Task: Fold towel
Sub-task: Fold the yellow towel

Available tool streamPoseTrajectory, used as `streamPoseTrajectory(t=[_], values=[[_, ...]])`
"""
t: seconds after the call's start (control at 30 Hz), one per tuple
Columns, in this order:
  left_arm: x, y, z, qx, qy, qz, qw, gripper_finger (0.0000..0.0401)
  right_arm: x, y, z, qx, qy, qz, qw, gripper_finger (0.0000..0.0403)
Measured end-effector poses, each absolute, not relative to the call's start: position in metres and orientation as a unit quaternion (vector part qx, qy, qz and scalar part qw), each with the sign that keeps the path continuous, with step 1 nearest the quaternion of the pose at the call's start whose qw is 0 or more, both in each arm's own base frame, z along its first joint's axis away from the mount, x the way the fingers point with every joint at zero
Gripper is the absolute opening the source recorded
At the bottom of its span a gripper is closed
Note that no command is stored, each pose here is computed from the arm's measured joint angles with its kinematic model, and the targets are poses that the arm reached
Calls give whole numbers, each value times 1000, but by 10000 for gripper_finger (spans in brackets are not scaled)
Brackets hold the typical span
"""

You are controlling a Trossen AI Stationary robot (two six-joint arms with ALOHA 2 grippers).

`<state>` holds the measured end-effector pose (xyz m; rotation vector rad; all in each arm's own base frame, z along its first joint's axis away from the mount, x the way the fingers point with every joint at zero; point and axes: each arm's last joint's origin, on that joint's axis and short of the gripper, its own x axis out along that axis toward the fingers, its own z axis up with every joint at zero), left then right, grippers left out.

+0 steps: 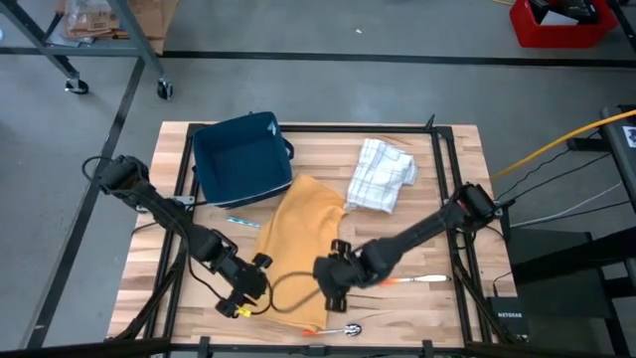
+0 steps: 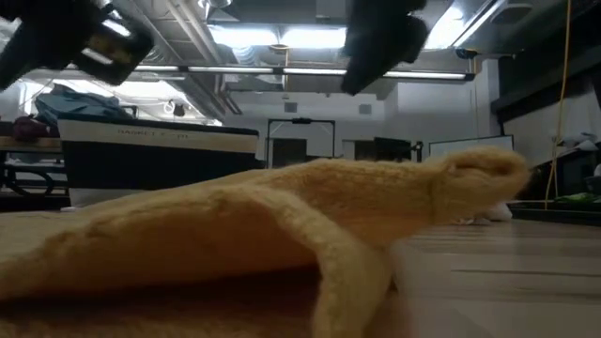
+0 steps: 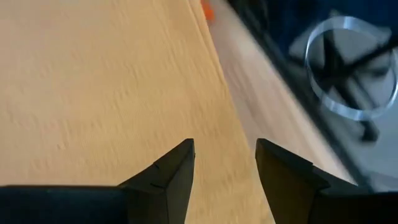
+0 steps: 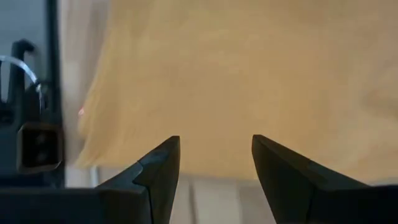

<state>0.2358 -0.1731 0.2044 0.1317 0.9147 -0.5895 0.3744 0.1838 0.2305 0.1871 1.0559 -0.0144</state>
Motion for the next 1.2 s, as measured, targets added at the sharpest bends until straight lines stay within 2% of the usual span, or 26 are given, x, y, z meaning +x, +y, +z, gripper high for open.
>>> streamPoseTrajectory(t=[0.2,0.47,0.6,0.83,0.97,1.2], values=[[224,-176,190,155,475,-314,807,164,366,212,222,79,497,30,863,204],[213,-189,184,292,429,-380,765,164,371,248,183,-10,488,156,859,204],[209,-195,176,361,412,-397,736,164,373,253,167,-44,490,172,853,204],[211,-201,153,428,420,-406,690,164,375,252,162,-80,487,185,850,204],[213,-202,146,459,418,-384,684,164,374,253,159,-108,484,210,843,204],[216,-204,146,459,410,-376,693,164,377,254,151,-139,478,225,837,204]])
